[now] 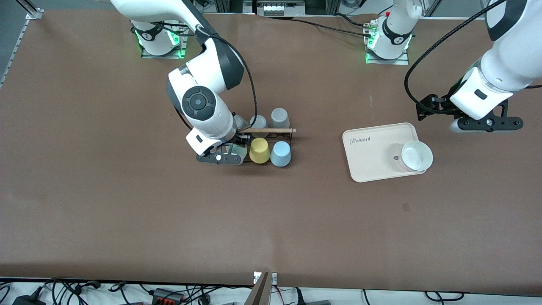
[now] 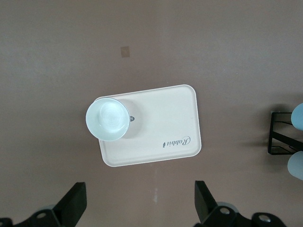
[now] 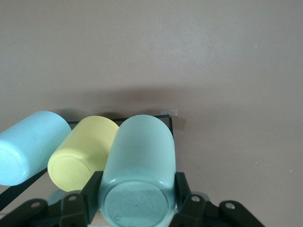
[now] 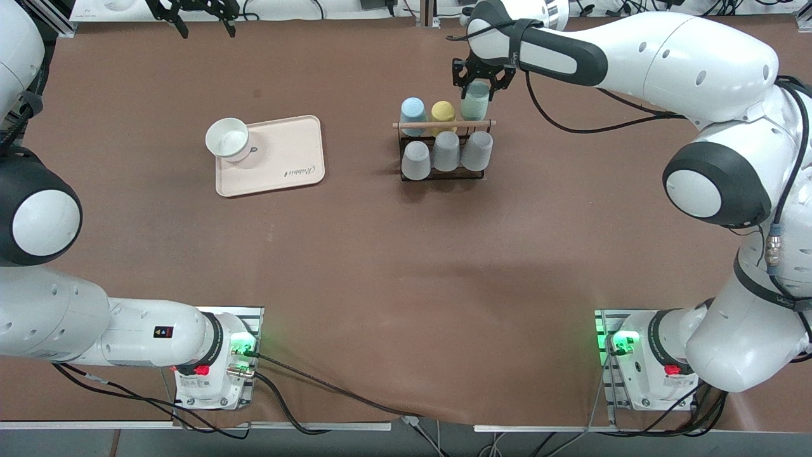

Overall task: Hang scattered cups on rack with three cups
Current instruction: 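Hang the teal cup on the rack beside the yellow cup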

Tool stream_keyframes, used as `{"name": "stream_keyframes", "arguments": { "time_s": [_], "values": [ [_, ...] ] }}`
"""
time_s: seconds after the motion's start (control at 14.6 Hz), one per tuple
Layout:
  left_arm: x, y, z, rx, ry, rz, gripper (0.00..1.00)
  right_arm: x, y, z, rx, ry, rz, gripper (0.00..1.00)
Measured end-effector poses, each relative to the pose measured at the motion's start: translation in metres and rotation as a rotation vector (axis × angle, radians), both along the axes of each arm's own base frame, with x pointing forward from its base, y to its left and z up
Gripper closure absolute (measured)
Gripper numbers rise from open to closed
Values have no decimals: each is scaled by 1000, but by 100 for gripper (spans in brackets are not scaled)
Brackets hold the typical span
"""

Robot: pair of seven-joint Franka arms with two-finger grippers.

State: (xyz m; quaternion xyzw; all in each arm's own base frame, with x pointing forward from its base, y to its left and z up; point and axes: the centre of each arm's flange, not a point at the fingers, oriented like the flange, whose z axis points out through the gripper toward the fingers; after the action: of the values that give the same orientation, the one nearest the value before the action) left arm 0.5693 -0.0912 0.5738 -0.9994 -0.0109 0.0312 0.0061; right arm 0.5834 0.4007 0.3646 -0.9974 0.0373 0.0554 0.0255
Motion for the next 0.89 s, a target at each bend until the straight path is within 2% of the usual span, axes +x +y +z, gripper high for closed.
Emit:
{"name": "stream_keyframes", "arguments": {
  "time_s": [0.48,0.82,0.89],
  "values": [
    [0,0,0,-1,0,-12,0,-1,4,-37,-15,51,-4,34],
    [0,1,0,-3,0,-38,0,-1,5,-51,-22,61,-7,34],
    [0,2,0,-3,0,-38,0,0,5,-51,-22,60,-11,30]
  ]
}}
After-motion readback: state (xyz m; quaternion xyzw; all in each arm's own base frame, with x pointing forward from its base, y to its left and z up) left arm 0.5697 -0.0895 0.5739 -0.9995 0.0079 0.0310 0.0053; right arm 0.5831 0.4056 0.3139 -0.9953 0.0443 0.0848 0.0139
